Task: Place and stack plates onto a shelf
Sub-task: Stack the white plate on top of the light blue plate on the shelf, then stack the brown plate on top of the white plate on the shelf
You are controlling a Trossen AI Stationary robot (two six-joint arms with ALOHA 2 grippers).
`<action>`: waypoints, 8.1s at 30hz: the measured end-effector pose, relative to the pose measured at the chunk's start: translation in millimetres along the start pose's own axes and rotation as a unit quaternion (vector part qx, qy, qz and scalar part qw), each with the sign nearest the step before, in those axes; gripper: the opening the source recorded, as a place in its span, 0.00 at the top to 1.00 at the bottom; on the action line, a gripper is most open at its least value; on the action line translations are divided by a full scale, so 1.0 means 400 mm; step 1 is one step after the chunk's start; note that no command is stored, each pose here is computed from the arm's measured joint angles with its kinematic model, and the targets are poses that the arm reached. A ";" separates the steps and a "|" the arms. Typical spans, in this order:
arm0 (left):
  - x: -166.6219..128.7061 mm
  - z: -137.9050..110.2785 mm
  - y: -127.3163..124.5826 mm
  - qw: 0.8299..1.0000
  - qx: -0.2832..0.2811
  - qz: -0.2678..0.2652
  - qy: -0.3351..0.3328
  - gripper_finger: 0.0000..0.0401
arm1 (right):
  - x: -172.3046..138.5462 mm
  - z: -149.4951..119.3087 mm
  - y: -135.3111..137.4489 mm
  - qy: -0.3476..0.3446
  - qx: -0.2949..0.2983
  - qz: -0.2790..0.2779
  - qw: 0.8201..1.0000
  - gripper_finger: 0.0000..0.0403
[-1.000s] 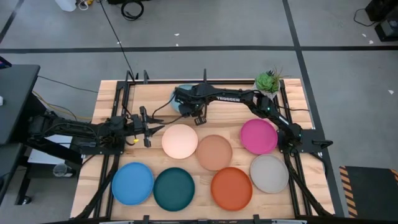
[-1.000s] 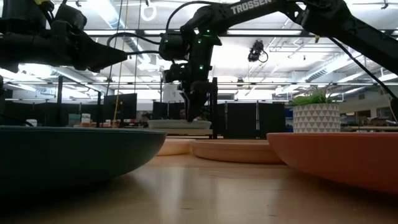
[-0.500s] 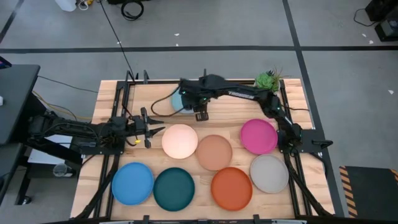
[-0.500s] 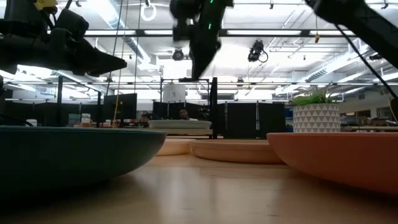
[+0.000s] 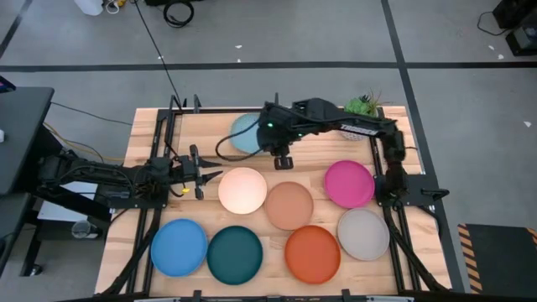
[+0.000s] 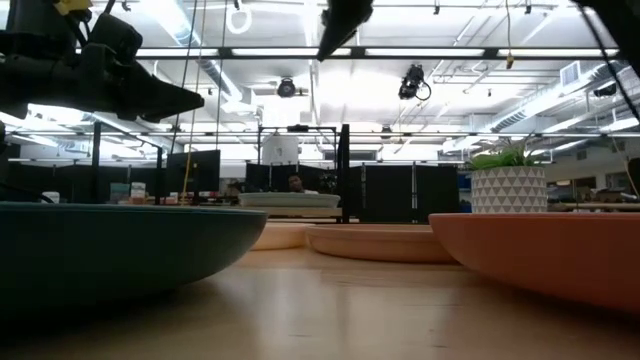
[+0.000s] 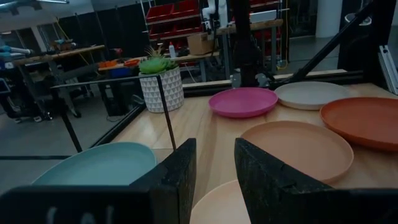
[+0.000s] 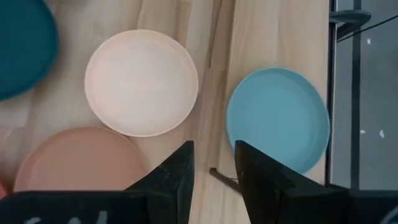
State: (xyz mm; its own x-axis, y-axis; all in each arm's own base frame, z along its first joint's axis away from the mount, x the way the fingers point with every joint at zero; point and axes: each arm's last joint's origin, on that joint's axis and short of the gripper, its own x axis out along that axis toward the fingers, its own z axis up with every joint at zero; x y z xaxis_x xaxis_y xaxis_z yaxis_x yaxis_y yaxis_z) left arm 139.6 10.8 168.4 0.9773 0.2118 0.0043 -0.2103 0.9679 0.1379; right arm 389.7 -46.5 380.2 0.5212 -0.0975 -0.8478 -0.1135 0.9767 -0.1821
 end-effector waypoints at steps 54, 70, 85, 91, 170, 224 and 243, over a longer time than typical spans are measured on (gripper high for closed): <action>0.388 0.158 -0.117 0.887 -0.127 -0.056 0.441 0.71 | 0.226 -0.635 0.168 -0.382 0.038 -0.134 0.914 0.70; 0.518 0.109 -0.242 0.812 -0.200 -0.027 0.548 0.71 | 0.213 -0.643 0.167 -0.416 0.002 -0.168 0.894 0.70; 0.517 0.006 -0.302 0.747 -0.257 0.040 0.612 0.71 | 0.213 -0.643 0.166 -0.410 -0.023 -0.183 0.893 0.70; 0.513 0.001 -0.298 0.749 -0.235 0.038 0.619 0.71 | 0.213 -0.643 0.166 -0.410 -0.023 -0.182 0.893 0.70; 0.611 0.086 0.160 0.753 0.134 -0.085 0.639 0.94 | 0.223 -0.651 0.169 -0.393 -0.001 -0.161 0.905 0.70; 0.609 0.060 -0.348 0.805 0.166 -0.235 0.519 0.67 | 0.214 -0.659 0.128 -0.390 -0.028 -0.219 0.894 0.70; 0.608 0.000 -0.361 0.759 0.209 -0.305 0.535 0.95 | 0.217 -0.661 0.130 -0.388 -0.019 -0.209 0.898 0.70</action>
State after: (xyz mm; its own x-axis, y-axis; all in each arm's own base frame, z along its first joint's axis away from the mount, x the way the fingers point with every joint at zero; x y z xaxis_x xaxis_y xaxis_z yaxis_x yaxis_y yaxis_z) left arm 407.7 -77.5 149.6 0.2625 -0.0534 -0.9635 0.5187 0.8497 0.0942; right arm 205.4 -54.9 165.6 0.9553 -0.2772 -0.1030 0.2079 0.8772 -0.4328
